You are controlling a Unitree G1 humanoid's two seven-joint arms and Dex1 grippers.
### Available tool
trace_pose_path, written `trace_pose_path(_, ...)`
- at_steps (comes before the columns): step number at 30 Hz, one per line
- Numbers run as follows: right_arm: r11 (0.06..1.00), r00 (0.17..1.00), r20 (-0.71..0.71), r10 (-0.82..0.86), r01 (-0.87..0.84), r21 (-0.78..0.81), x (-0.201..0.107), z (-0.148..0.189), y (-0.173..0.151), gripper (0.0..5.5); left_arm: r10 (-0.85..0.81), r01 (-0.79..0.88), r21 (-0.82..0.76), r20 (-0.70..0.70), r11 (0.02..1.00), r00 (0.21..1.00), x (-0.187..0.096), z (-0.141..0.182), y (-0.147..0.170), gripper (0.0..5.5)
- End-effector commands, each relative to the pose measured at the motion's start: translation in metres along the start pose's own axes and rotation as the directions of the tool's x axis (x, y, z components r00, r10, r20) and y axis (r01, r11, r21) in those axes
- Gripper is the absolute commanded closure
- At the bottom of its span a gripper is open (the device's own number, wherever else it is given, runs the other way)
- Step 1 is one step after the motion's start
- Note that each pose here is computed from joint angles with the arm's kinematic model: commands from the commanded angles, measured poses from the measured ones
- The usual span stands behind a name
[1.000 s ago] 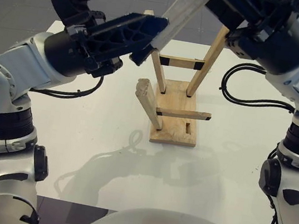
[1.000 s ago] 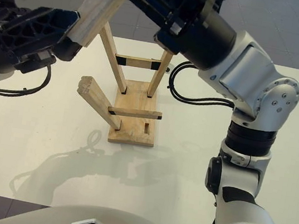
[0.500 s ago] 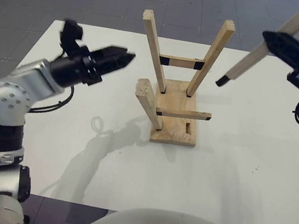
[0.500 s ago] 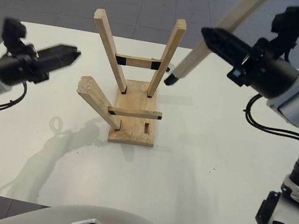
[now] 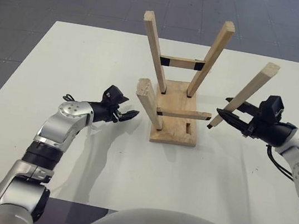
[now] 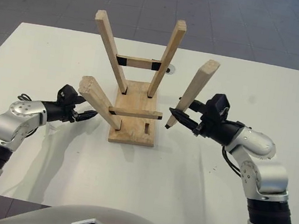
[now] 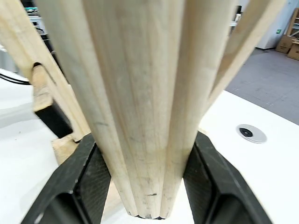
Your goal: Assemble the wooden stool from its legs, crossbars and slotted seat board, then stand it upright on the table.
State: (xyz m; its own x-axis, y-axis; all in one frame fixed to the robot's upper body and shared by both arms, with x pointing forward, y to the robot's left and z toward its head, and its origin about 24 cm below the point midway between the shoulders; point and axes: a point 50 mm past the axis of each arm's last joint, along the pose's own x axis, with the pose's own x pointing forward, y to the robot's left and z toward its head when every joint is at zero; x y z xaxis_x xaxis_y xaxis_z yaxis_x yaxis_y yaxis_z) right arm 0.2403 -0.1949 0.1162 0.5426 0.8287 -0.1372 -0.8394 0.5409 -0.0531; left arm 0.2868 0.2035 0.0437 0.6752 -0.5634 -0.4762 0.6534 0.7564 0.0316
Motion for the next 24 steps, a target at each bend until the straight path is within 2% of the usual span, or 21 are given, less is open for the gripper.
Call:
trace_pose_path(1, 1.000, 1.000, 0.004, 0.030, -0.030, 0.001, 0.006, -0.009, 0.015, 3.46, 0.062, -0.063, 0.034, 0.030, 0.997, 0.998, 0.029, 0.017, 0.009, 1.96)
trace_pose_path(4, 0.999, 0.999, 0.015, 0.035, -0.035, -0.018, 0.012, -0.013, 0.020, 3.46, 0.064, -0.065, 0.028, 0.047, 0.997, 0.997, 0.049, 0.023, 0.010, 1.96)
trace_pose_path(11, 1.000, 0.999, 0.027, 0.029, -0.029, 0.010, 0.012, -0.027, 0.033, 3.46, 0.077, -0.078, 0.027, 0.013, 0.997, 0.997, 0.076, 0.020, 0.008, 1.96)
trace_pose_path(24, 0.986, 0.982, 0.137, 0.128, -0.141, 0.093, 0.021, -0.008, 0.067, 3.46, -0.018, 0.020, -0.027, 0.075, 0.999, 0.997, 0.087, 0.020, -0.005, 1.96)
